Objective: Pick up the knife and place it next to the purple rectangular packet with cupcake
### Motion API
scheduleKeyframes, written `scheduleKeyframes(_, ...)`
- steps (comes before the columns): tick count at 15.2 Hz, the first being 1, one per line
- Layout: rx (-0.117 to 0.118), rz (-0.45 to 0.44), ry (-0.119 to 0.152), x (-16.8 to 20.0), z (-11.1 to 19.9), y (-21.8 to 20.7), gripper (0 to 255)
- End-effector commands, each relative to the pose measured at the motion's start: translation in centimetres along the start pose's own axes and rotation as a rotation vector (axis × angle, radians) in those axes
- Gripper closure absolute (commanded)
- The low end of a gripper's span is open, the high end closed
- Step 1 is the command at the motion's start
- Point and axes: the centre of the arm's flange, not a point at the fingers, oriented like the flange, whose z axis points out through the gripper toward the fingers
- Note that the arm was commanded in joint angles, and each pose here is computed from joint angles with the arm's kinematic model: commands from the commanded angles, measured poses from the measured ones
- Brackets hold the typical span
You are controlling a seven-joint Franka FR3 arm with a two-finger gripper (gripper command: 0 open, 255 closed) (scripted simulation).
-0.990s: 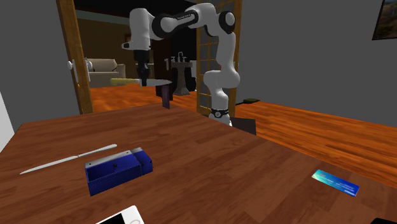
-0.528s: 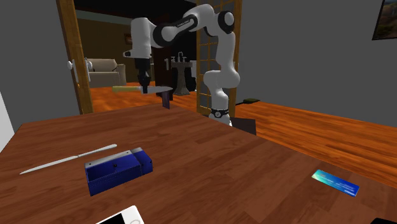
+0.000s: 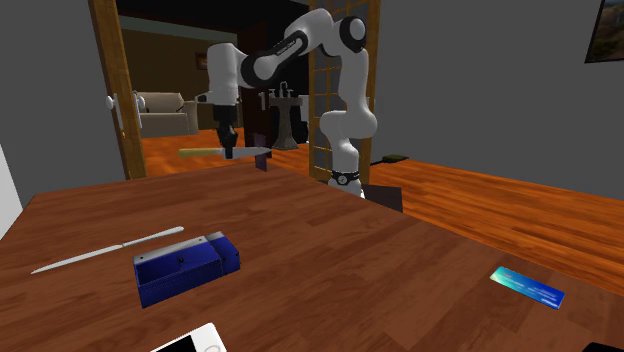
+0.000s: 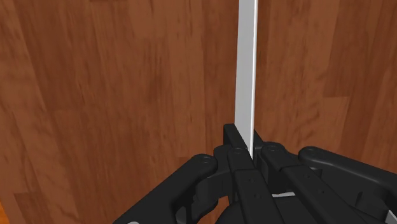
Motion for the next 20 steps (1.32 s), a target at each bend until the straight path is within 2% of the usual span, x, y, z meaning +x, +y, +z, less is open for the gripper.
scheduleKeyframes(1,0.0,0.0,0.001,0.0,1.2,0.0,255)
scheduleKeyframes(12,0.0,0.0,0.001,-0.1,7.0,0.0,255)
scheduleKeyframes(20,0.0,0.0,0.0,-0.1,7.2,-0.1,255)
